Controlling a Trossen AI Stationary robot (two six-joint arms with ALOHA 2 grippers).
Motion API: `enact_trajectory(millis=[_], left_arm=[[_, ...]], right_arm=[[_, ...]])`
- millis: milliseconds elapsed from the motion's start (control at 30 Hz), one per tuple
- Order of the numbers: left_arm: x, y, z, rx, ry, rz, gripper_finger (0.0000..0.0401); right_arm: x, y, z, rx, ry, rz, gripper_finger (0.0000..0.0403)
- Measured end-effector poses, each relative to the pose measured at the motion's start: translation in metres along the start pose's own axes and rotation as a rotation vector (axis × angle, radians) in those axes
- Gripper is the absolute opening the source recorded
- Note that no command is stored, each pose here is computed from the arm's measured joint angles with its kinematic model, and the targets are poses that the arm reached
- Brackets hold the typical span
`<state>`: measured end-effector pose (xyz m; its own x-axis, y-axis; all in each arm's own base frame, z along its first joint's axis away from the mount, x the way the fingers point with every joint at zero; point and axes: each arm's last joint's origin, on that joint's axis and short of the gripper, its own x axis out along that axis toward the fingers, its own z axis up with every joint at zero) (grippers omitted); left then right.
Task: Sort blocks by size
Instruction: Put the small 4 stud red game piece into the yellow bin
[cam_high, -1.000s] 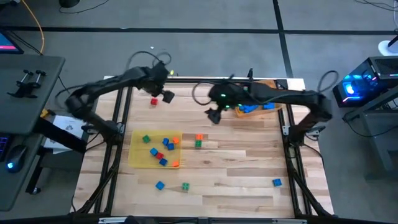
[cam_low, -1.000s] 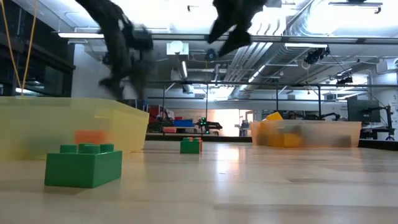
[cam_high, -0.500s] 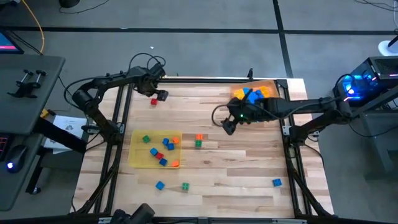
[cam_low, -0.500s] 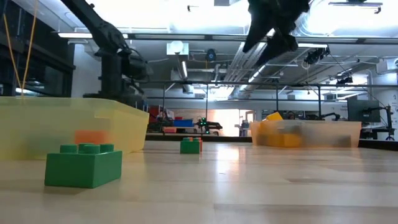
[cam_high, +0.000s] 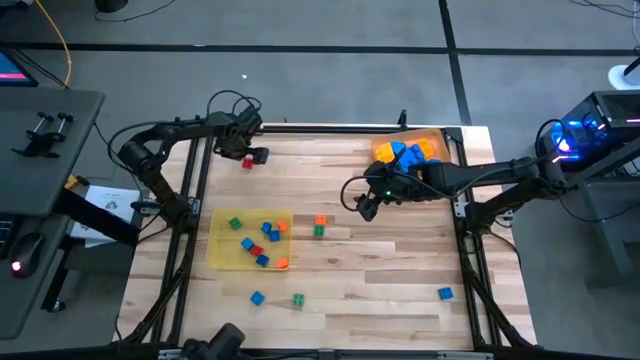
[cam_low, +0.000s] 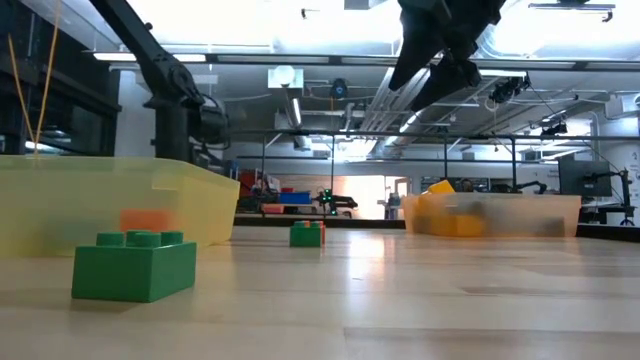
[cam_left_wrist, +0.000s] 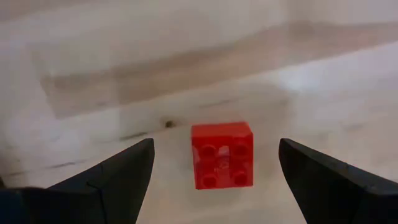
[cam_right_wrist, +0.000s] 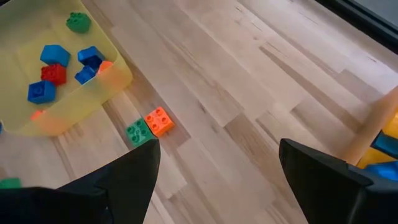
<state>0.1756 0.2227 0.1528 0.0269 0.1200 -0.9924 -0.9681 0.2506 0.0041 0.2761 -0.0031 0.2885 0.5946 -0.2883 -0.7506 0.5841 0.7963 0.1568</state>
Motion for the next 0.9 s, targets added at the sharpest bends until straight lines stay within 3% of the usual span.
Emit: enact_trajectory(millis=[367, 500, 633, 733, 900], left_arm=[[0.017, -0.010, -0.002, 0.045, 0.048, 0.025, 0.0299], [0.017, -0.012, -0.002, 0.050, 0.040, 0.016, 0.0226], [0.015, -0.013, -0.002, 0.068, 0.035, 0.002, 0.0106], [0.010, -0.014, -0.004, 0.084, 0.022, -0.025, 0.0096], [-0.024, -0.026, -0.013, 0.214, -0.011, -0.274, 0.0096]], right_arm=[[0.000, 0.000, 0.000, 0.006, -0.001, 0.000, 0.0325], [0.000, 0.000, 0.000, 0.007, -0.001, 0.001, 0.0325], [0.000, 0.000, 0.000, 0.009, -0.003, 0.002, 0.0325], [0.000, 0.000, 0.000, 0.008, -0.003, 0.003, 0.0325], [0.000, 0.000, 0.000, -0.016, -0.003, 0.003, 0.0325]])
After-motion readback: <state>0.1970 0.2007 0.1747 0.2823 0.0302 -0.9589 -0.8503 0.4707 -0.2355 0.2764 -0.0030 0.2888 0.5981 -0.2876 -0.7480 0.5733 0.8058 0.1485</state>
